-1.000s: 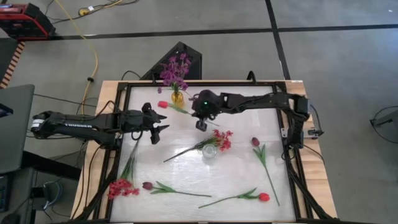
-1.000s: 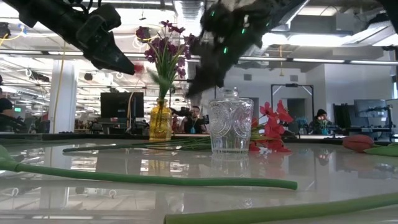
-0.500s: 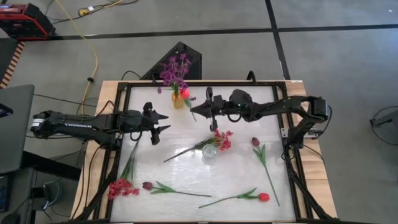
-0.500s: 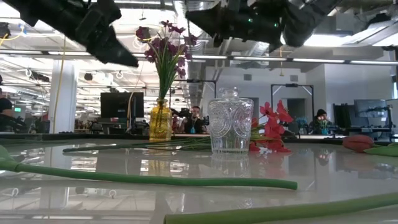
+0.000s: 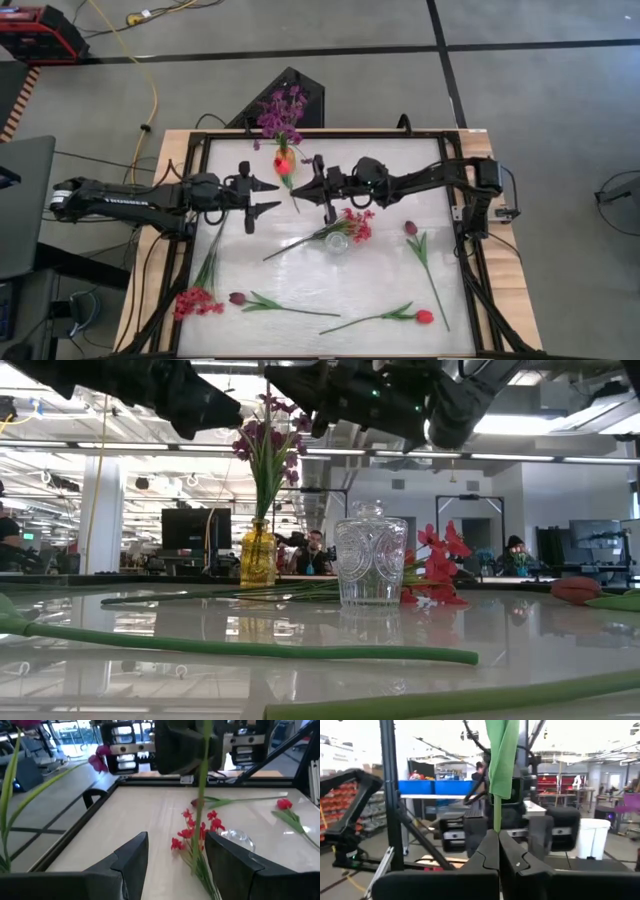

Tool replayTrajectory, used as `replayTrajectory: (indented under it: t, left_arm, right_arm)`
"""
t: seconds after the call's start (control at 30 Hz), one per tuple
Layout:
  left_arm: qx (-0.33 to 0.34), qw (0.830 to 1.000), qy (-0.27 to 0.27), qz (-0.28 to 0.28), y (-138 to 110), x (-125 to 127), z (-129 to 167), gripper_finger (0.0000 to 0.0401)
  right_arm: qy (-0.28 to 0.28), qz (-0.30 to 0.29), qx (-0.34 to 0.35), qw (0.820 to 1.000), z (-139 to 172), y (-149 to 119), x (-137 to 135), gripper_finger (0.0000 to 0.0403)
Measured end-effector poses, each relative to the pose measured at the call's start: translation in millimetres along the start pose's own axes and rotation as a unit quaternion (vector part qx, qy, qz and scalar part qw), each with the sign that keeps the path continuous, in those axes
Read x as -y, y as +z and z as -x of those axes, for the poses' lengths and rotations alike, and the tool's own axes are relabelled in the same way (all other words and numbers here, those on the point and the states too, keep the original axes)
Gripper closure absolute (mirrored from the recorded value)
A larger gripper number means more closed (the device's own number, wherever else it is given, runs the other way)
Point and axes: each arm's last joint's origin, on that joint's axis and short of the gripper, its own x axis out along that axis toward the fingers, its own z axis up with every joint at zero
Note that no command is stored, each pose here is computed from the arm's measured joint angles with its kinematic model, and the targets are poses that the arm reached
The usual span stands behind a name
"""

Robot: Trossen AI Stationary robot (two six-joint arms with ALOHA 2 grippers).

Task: Sort flowers into vase by color
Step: Put the red flower into the transparent vase

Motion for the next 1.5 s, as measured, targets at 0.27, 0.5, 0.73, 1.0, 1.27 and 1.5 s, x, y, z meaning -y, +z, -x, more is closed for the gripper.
replayTrajectory:
  t: [0.27,0.5,0.73,1.0,1.27,1.5]
  left_arm:
    - [-0.031,1.0,-0.001,0.004,-6,0,0,0.0216]
    - [-0.072,0.997,0.007,-0.002,-14,0,0,0.0216]
    - [-0.08,0.997,0.011,-0.013,-16,0,1,0.0216]
    - [-0.079,0.997,0.014,-0.015,-15,-1,1,0.0216]
    - [-0.079,0.997,0.015,0.0,-15,-1,1,0.0216]
    - [-0.079,0.997,0.025,0.001,-15,-1,0,0.0216]
  right_arm:
    - [-0.012,-0.025,-0.065,0.997,6,8,3,0.0384]
    - [-0.034,-0.077,-0.218,0.972,26,18,-2,0.0384]
    - [-0.141,-0.08,-0.396,0.904,64,24,-7,0.0384]
    - [-0.197,0.017,-0.485,0.852,70,-2,-1,0.0384]
    - [-0.13,0.094,-0.529,0.833,46,-44,0,0.0384]
    - [-0.075,0.132,-0.586,0.796,23,-56,-18,0.0363]
